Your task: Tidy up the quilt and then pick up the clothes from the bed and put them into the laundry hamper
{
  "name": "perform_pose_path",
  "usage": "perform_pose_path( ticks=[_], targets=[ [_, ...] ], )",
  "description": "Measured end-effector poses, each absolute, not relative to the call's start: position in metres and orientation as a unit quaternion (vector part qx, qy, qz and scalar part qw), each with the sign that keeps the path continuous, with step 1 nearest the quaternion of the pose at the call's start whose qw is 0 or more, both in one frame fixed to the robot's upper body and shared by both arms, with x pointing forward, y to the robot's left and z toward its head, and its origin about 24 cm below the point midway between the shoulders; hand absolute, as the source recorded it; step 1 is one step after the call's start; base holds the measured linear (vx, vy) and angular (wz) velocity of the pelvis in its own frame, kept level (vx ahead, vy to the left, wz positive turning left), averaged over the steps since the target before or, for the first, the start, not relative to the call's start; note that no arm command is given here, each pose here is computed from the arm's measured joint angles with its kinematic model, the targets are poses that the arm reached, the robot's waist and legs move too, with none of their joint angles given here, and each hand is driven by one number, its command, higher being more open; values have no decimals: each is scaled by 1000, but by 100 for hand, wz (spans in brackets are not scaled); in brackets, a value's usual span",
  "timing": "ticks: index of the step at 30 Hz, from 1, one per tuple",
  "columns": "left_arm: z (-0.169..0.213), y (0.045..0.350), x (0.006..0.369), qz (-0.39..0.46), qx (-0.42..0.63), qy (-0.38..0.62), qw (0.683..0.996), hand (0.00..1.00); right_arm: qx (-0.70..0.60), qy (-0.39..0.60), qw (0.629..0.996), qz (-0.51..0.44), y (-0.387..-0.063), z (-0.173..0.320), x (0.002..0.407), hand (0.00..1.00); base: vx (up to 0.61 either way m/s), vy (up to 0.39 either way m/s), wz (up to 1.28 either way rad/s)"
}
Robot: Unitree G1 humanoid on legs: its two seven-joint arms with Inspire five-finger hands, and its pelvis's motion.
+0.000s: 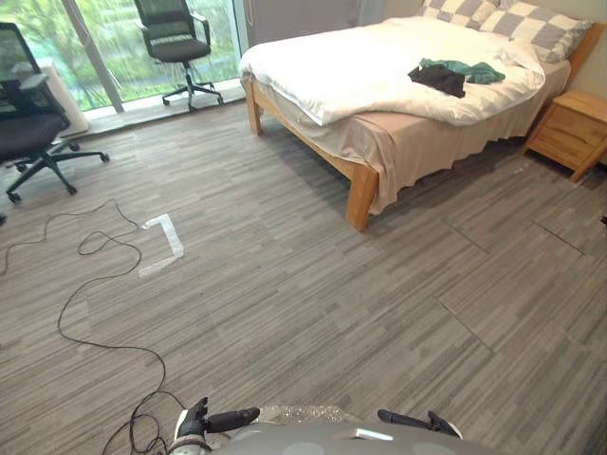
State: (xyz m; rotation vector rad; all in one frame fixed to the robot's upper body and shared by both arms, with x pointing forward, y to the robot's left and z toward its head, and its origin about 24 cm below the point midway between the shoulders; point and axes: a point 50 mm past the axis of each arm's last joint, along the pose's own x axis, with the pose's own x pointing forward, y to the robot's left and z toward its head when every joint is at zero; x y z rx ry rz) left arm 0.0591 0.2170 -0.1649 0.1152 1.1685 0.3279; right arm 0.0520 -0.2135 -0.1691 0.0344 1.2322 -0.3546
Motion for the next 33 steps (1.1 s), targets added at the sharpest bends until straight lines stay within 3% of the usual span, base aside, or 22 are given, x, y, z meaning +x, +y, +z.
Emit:
perform_pose_path(
  ticks=[27, 33],
  targets=[
    [-161, 222, 85, 130, 93, 534, 830, 100, 76, 543, 808, -216, -211, -167, 72, 100, 18, 8, -5],
    [-159, 225, 94, 130, 98, 526, 835, 100, 114, 524, 808, -246, -209, -166, 77, 100, 23, -82, -86]
  ],
)
